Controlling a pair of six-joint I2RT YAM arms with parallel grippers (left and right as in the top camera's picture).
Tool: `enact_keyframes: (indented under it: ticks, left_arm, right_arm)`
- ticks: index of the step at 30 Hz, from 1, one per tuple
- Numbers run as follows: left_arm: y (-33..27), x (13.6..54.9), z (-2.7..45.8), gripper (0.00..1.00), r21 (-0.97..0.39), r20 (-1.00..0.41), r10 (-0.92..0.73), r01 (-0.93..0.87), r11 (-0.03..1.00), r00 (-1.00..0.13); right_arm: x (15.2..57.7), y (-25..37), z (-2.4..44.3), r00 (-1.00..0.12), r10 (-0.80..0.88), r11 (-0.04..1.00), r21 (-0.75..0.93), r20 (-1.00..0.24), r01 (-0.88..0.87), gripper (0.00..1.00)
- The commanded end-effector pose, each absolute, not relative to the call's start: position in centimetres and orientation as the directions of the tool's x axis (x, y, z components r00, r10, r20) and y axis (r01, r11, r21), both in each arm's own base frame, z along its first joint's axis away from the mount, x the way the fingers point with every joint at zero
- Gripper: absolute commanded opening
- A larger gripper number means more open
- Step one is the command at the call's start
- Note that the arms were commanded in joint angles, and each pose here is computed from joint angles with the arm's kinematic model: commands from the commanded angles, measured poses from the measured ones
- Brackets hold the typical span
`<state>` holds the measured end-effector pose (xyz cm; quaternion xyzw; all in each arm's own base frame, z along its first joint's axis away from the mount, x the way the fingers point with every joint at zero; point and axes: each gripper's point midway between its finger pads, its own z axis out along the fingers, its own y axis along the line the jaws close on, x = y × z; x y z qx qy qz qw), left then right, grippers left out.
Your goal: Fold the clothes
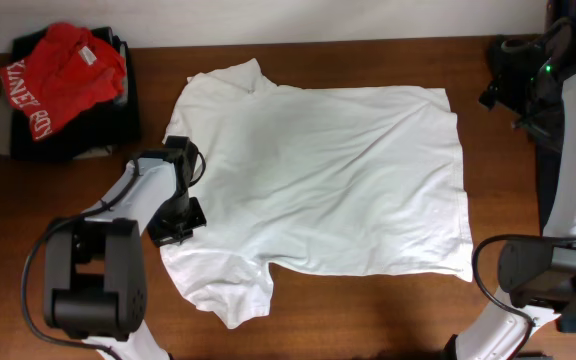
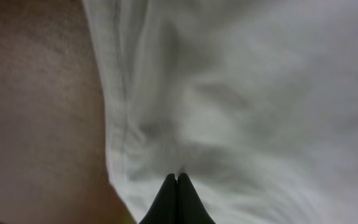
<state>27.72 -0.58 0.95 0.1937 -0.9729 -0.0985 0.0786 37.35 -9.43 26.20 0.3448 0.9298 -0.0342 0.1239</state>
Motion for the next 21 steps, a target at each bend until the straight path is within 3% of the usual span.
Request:
enact_keyframes:
  ticks: [1,21]
  left_arm:
    - [1.3,28.0,0.5,0.01,0.255,0.108,-0.415,-0.378,0.890,-0.903]
    - [3.8,30.7,1.7,0.01,0.203,0.028,-0.498,-0.483,0.852,-0.867]
  right_arm:
    - [36.9,-9.8,27.5,-0.714,0.636,0.751,0.024,-0.292,0.659,0.98]
    - [36.9,-9.8,27.5,-0.714,0.636,0.751,0.024,-0.292,0.659,0.99]
